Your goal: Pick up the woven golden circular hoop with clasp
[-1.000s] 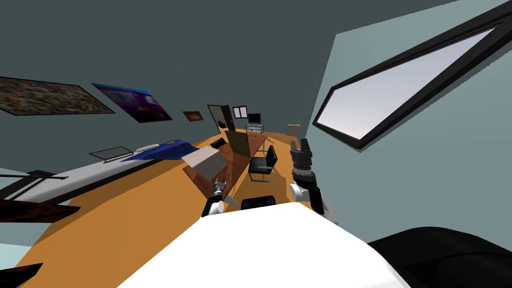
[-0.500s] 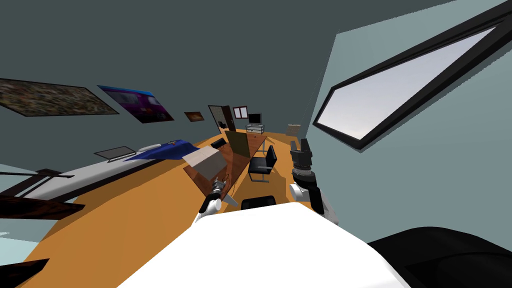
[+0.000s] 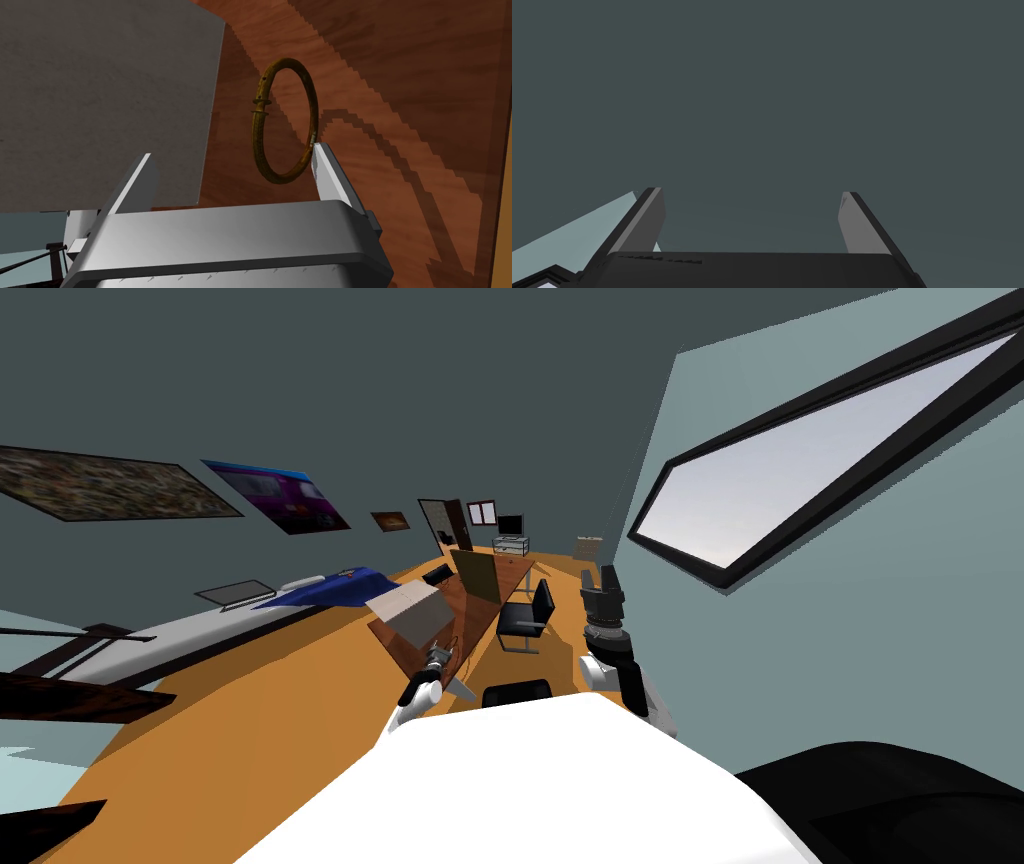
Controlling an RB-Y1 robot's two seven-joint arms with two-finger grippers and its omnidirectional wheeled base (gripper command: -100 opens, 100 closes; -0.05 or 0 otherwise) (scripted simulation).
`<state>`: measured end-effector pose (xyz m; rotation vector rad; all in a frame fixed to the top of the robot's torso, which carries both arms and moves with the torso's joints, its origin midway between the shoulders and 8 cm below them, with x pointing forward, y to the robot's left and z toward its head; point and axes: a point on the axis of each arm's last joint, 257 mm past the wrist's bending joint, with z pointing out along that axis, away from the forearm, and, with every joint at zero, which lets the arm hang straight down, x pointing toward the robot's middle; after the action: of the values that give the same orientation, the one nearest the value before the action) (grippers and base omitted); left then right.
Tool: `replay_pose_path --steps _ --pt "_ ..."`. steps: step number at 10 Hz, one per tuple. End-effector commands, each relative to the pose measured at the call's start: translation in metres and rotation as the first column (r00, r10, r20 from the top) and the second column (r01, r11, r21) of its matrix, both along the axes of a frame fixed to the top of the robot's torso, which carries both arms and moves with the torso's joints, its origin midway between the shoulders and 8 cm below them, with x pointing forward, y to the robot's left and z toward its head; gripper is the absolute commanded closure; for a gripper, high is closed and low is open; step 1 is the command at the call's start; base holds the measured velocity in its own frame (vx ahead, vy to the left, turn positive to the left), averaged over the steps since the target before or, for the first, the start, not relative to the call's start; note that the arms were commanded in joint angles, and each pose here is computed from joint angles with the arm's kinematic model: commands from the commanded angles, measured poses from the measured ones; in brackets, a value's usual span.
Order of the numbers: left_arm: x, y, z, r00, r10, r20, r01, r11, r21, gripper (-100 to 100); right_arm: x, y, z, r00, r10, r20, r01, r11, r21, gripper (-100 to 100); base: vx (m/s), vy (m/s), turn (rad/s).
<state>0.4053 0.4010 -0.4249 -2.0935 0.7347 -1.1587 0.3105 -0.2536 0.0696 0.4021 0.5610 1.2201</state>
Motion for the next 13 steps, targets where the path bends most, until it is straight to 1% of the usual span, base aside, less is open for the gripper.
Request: replay_pose_path --steps 1,5,6,8,9,11,12,13 --pt "0.002 -0.002 0.000 1.000 -0.007 -0.020 0.007 1.000 -0.015 -100 0.000 0.000 0.000 1.000 0.000 0.000 0.000 1.000 0.000 0 0.014 -0.001 0.016" --pt "0.010 -0.008 0.003 0.998 -0.021 -0.053 0.018 0.999 -0.049 -100 0.000 0.000 0.000 1.000 0.000 0.000 0.000 1.000 0.000 0 0.017 -0.001 0.020" --pt "0.009 -0.009 0.000 0.998 -0.024 -0.065 0.020 0.998 -0.054 -100 0.000 0.000 0.000 1.000 0.000 0.000 0.000 1.000 0.000 0 0.014 -0.004 0.008" --pt "0.013 -0.013 0.004 0.996 -0.032 -0.083 0.026 0.997 -0.074 -100 0.000 0.000 0.000 1.000 0.000 0.000 0.000 1.000 0.000 0 0.015 -0.003 0.023" --pt "0.012 -0.014 0.001 0.995 -0.036 -0.097 0.028 0.996 -0.080 -100 0.000 0.000 0.000 1.000 0.000 0.000 0.000 1.000 0.000 0 0.012 -0.002 0.011" --pt "0.016 -0.018 0.004 0.992 -0.045 -0.117 0.033 0.994 -0.100 -100 0.000 0.000 0.000 1.000 0.000 0.000 0.000 1.000 0.000 0 0.012 0.001 0.028" --pt "0.014 -0.020 0.001 0.990 -0.048 -0.132 0.034 0.994 -0.106 -100 0.000 0.000 0.000 1.000 0.000 0.000 0.000 1.000 0.000 0 0.009 0.000 0.011" --pt "0.015 -0.022 0.001 0.988 -0.054 -0.146 0.037 0.992 -0.118 -100 0.000 0.000 0.000 1.000 0.000 0.000 0.000 1.000 0.000 0 0.007 0.000 0.022"
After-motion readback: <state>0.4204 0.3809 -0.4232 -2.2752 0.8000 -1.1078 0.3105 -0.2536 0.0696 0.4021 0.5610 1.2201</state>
